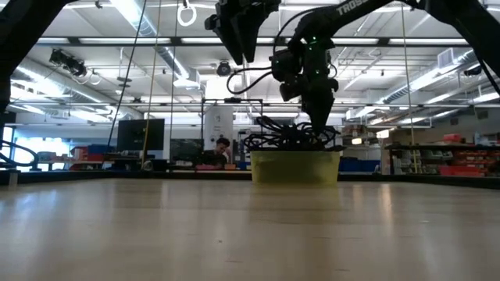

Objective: Pick and place USB-C Cables
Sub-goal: Put the black charger cable into the yellow bin

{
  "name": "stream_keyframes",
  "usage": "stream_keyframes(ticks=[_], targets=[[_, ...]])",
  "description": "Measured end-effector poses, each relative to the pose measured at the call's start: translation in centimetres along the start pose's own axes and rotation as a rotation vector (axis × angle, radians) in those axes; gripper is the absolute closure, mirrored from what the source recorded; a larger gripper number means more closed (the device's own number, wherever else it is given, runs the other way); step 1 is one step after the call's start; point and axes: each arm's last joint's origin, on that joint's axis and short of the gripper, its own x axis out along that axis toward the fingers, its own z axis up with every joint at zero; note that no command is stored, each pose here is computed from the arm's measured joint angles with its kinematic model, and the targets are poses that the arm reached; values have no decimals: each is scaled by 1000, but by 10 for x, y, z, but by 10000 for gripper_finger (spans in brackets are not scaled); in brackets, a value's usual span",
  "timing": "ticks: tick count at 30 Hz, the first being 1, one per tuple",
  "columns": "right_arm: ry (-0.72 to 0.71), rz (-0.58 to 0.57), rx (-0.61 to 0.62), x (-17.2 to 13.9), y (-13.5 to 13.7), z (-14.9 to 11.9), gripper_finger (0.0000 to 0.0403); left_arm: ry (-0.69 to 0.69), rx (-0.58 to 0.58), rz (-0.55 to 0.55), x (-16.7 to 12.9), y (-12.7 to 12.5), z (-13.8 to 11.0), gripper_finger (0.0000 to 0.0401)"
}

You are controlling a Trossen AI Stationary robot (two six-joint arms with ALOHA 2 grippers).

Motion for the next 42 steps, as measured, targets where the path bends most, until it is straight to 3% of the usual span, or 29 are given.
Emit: stream_keyframes(ticks=[6, 13, 17, 23, 25, 33, 42], targets=[[-50, -24, 17, -17, 10, -2, 229, -3, -1, -1, 0, 0, 0, 209], [-207, -93, 16, -38, 15, 2, 230, -5, 21, -3, 0, 0, 1, 209], [-245, -105, 4, -39, 16, 7, 258, -5, 28, -3, 0, 0, 1, 209], [-247, -53, -2, -26, 15, 15, 373, -5, 28, -3, 0, 0, 1, 209], [-250, -46, -2, -22, 15, 18, 394, -5, 29, -3, 0, 0, 1, 209], [-284, 18, 39, -12, 14, 27, 399, -5, 31, -3, 0, 0, 1, 209], [-188, 95, 34, 44, 7, 46, 401, -2, 42, -1, 0, 0, 0, 209]])
